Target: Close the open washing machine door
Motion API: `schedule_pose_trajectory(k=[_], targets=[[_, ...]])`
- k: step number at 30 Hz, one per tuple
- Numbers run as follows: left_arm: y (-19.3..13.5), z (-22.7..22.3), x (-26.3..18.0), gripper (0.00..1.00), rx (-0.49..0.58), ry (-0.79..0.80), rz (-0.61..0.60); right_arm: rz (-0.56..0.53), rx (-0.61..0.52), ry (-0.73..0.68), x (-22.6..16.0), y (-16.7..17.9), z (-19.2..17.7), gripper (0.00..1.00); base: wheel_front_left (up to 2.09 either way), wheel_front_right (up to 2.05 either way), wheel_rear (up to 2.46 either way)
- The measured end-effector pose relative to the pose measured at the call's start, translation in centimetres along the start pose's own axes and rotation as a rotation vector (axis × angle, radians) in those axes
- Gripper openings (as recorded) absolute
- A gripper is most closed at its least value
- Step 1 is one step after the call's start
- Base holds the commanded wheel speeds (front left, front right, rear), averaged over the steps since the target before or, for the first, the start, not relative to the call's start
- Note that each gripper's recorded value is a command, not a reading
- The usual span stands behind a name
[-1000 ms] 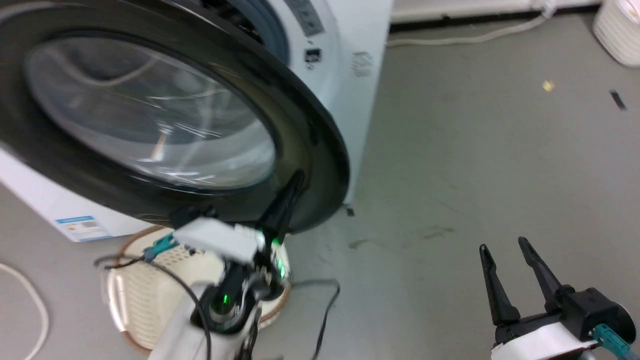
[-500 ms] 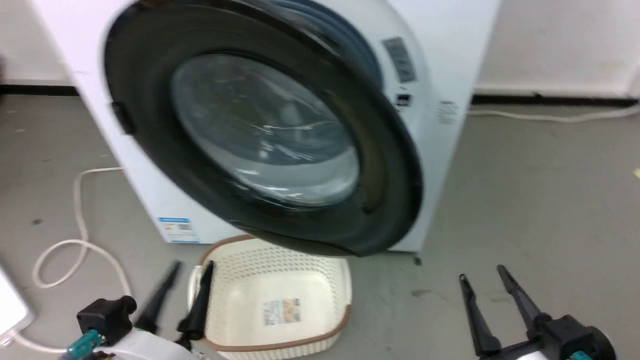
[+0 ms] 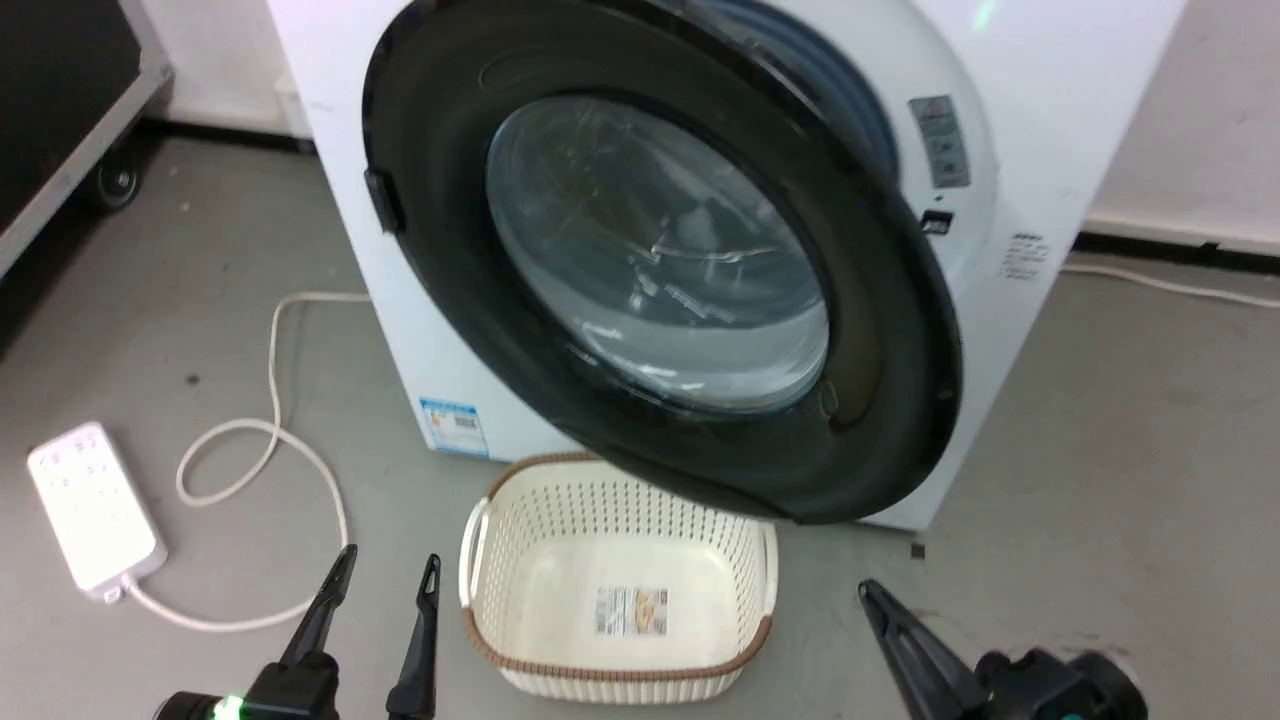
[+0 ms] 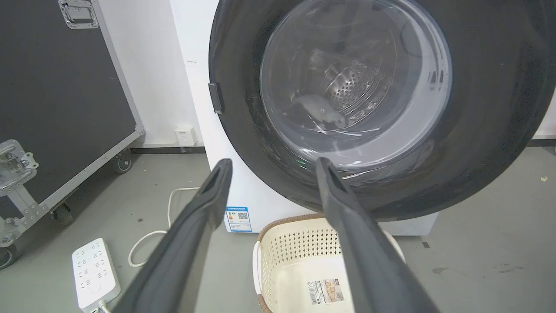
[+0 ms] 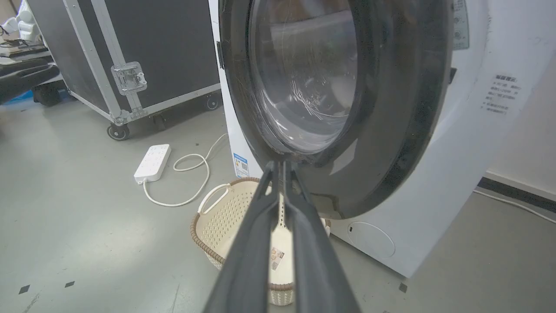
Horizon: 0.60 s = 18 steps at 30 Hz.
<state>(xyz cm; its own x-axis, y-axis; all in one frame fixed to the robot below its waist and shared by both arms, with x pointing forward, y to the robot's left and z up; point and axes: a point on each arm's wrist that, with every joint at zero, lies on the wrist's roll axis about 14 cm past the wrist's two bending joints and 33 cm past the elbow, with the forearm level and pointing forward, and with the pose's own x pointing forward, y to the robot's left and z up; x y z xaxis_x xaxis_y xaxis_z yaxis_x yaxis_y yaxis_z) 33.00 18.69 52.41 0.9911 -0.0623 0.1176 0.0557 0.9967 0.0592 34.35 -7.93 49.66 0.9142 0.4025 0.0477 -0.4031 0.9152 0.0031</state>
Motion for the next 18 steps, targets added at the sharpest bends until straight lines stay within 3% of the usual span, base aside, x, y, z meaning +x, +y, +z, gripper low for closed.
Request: schedule_pose_trajectory(k=[6,10,18], targets=[[0.0,-1.6,0.3,1.00,-0.005,0.049,0.001,0.053,-0.070,-0.003,3.3,-1.1,0.4,0.00,0.00,0.00,0.00],[0.3,-2.8,1.5,1.00,-0.023,0.082,0.015,0.101,-0.159,0.023,7.5,-3.2,0.4,0.00,0.00,0.00,0.00],[1.1,-4.4,2.7,1.00,-0.026,0.121,0.045,0.087,-0.200,0.059,13.5,-7.8,0.5,0.00,0.00,0.00,0.00]])
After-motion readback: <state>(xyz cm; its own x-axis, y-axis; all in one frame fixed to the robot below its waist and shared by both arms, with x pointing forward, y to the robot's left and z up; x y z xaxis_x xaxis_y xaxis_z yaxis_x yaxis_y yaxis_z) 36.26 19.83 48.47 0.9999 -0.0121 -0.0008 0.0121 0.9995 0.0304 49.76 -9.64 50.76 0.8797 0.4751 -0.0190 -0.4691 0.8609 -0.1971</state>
